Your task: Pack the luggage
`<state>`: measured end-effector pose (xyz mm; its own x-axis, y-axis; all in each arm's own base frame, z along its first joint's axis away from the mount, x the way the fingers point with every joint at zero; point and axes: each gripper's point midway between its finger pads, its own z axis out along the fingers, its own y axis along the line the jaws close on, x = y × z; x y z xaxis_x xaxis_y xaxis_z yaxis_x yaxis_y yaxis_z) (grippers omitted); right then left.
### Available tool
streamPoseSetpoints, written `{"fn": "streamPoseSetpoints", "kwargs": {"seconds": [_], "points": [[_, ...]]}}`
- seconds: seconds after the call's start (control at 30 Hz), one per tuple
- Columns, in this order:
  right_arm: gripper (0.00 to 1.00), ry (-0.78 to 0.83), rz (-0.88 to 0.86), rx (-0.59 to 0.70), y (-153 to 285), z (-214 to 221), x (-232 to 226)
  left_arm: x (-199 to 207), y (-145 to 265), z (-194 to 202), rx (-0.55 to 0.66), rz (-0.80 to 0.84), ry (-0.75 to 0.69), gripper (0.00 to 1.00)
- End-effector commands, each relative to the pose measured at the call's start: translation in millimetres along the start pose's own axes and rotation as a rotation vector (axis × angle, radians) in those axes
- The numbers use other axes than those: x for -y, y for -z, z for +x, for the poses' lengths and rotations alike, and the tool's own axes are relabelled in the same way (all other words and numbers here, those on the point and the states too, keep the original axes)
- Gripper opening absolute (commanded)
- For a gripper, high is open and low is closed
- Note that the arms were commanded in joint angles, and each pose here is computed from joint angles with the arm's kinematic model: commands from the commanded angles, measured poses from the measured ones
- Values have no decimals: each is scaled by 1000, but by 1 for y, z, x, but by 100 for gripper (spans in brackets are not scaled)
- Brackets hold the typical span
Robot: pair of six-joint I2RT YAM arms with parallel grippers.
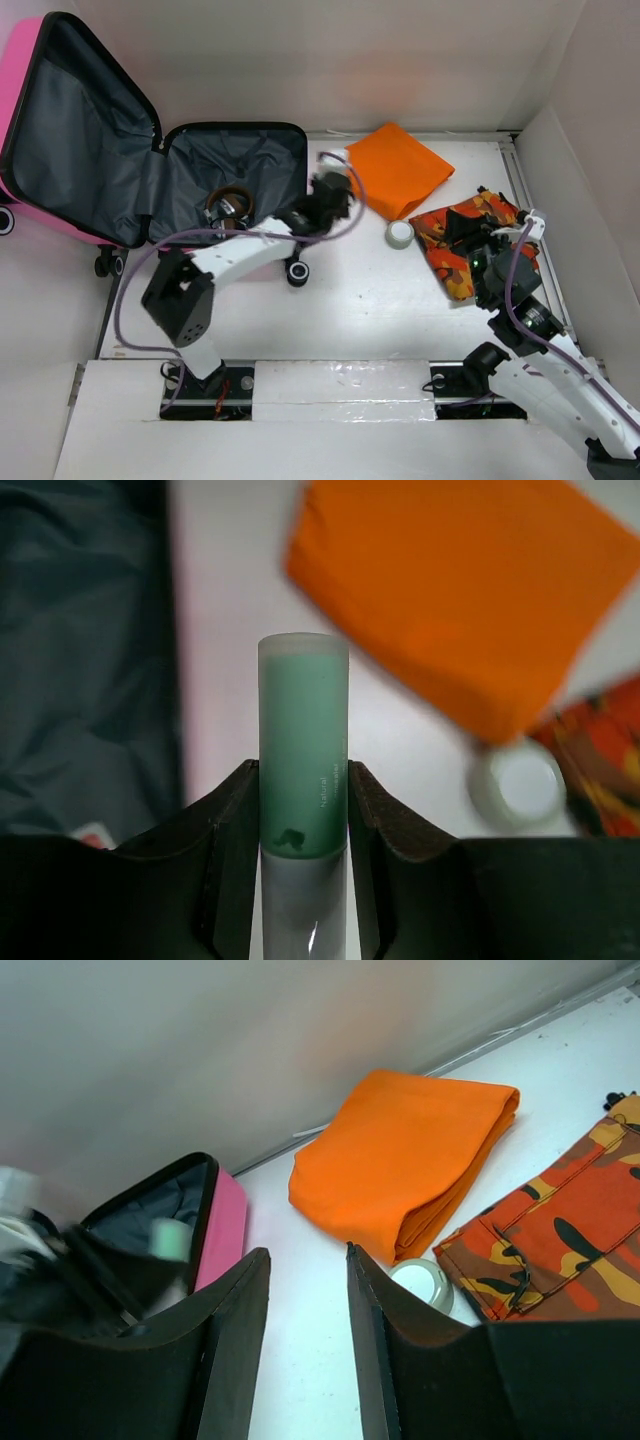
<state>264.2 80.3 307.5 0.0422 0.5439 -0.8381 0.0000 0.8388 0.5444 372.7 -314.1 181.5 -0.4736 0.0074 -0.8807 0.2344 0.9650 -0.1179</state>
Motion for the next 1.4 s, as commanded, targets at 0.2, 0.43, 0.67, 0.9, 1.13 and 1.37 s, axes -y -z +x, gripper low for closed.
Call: {"fn": "streamPoseSetpoints", "kwargs": {"seconds": [0.2,0.43,0.67,0.9,1.13,1.37], "points": [[43,1,-42,8,-4,-5,-11,-185,-18,-24,107,-419,403,45],[43,10,-42,8,-6,-4,-11,-155,-39,-8,19,-335,350,71],[43,5,-38,19,-4,-7,-10,11,-20,2,-12,93,136,70],[66,11,-16,22,-7,-6,-7,118,-48,60,-178,312,-50,81],[79,17,-22,8,-8,-2,-8,131,-63,62,-134,185,-173,83],[72,34,-18,-17,-12,7,-8,28,-66,73,-153,-109,-67,79]]}}
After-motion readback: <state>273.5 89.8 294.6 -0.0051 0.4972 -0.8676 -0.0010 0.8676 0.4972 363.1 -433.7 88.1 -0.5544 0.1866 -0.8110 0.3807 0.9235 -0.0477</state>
